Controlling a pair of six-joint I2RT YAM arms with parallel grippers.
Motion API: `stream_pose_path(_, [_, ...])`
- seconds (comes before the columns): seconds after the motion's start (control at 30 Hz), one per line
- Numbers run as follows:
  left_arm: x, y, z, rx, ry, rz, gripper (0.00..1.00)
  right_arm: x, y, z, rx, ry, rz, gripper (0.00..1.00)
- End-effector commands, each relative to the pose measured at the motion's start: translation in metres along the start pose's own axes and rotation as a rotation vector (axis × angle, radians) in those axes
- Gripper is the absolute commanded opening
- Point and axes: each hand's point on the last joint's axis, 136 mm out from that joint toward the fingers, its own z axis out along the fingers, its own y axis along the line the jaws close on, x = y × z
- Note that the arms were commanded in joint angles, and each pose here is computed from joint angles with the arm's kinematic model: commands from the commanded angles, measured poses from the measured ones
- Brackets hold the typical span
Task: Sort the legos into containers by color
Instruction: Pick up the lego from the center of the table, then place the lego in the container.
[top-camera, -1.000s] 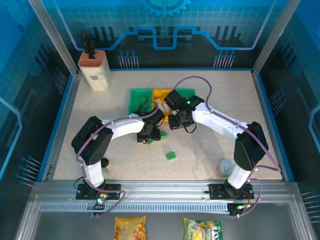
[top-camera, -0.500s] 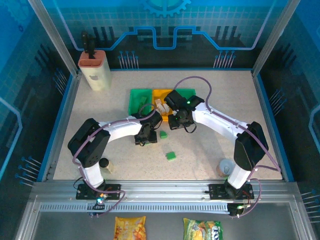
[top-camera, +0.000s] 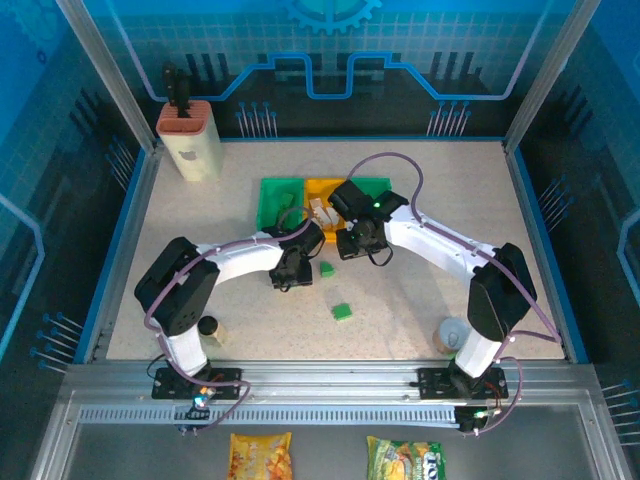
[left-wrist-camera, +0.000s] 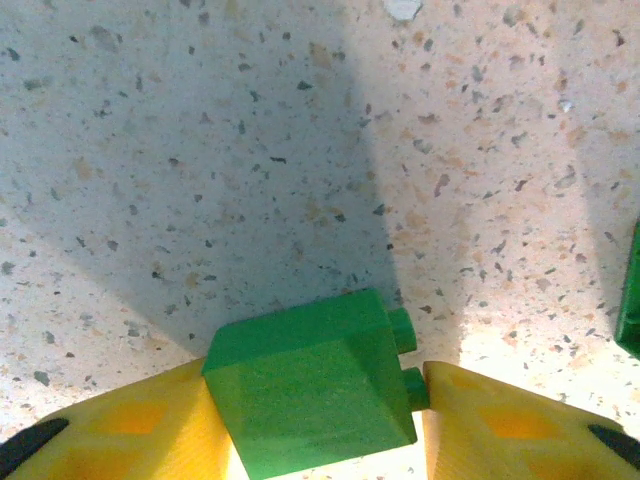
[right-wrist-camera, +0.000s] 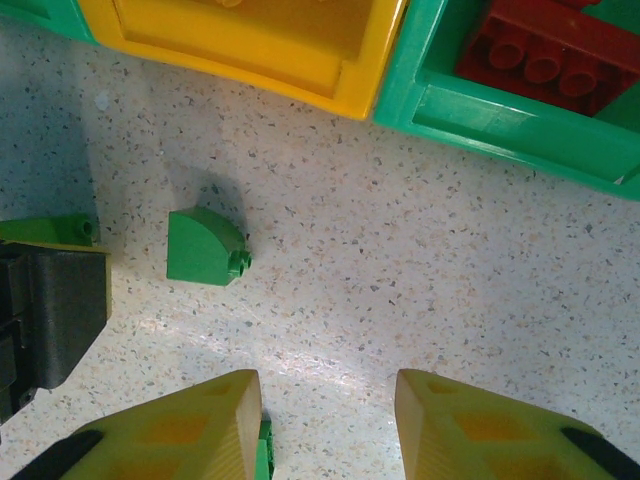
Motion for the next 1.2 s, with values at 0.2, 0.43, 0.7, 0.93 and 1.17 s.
stream_pose_path(0.2, [-0.008, -0.002, -0.025, 0.015, -0.047, 0.034, 0.46, -0.002, 0.0, 0.001, 0.004, 0.013, -0.001, 0.41])
stream_pose_path(0.43, [-0.02, 0.0, -0.049, 0.024, -0.086, 0.045, 0.46, -0.002, -0.001, 0.0, 0.009, 0.01, -0.002, 0.41])
stream_pose_path(0.7, [-0.052, 0.006, -0.084, 0.06, -0.145, 0.041, 0.46, 0.0, -0.008, -0.004, 0.023, 0.002, 0.008, 0.41])
stream_pose_path(0.93, [-0.091, 0.016, -0.1, 0.068, -0.194, 0.042, 0.46, 0.004, -0.017, -0.011, 0.033, -0.012, 0.029, 0.41])
stream_pose_path(1.17, [-0.136, 0.02, -0.103, 0.078, -0.211, 0.031, 0.46, 0.012, -0.028, -0.017, 0.051, -0.016, 0.047, 0.41])
